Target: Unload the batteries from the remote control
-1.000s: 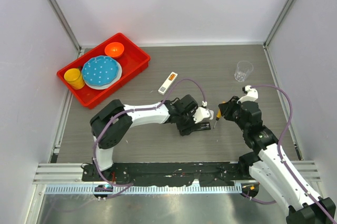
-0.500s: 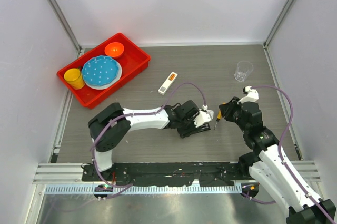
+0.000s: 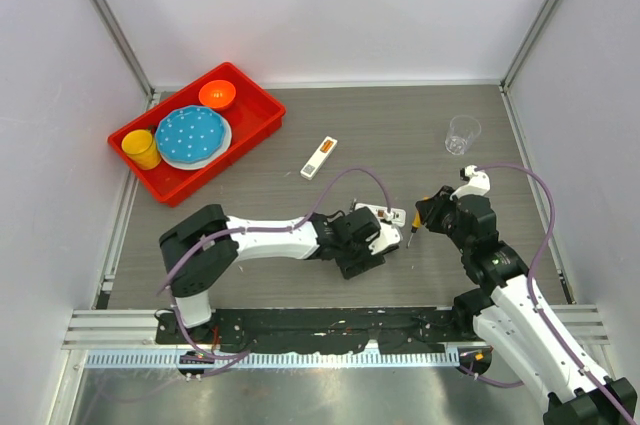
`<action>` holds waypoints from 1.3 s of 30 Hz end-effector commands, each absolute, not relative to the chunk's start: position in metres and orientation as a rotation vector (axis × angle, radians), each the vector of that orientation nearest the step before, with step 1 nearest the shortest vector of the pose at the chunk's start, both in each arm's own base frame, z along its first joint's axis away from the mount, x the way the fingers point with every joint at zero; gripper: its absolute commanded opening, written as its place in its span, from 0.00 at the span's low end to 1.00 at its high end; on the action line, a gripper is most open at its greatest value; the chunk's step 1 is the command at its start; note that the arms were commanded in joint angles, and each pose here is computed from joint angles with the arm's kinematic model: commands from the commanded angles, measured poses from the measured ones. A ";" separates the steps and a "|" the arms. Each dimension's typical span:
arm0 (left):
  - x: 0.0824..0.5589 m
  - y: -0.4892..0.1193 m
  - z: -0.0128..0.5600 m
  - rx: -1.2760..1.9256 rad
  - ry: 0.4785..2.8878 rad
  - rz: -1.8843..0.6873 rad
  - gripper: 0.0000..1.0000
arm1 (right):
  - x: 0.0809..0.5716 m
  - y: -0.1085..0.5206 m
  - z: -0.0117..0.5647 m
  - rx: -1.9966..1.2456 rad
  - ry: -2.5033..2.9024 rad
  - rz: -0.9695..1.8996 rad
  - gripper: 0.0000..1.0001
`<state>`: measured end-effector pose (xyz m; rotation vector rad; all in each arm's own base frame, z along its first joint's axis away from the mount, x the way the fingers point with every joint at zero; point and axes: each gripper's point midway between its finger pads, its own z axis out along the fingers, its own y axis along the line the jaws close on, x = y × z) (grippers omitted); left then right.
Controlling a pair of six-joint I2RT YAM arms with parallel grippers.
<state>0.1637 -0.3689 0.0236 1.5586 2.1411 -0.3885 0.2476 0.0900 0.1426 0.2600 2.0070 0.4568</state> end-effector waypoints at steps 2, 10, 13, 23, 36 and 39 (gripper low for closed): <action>0.182 -0.383 0.075 1.425 1.998 -0.412 0.70 | 0.253 0.090 0.151 0.253 1.970 0.452 0.01; 0.204 -0.378 0.093 1.383 1.963 -0.382 0.81 | 0.254 0.092 0.145 0.254 1.976 0.462 0.01; 0.223 -0.382 0.119 1.276 1.909 -0.384 0.82 | 0.253 0.093 0.142 0.254 1.985 0.467 0.01; 0.286 -0.355 0.213 0.708 1.817 -0.465 1.00 | 0.255 0.092 0.143 0.257 1.983 0.459 0.01; 0.232 -0.295 0.175 0.530 1.916 -0.936 1.00 | 0.263 0.100 0.140 0.247 1.989 0.490 0.01; 0.217 -0.292 0.149 0.553 2.010 -0.967 1.00 | 0.265 0.103 0.139 0.243 1.995 0.502 0.01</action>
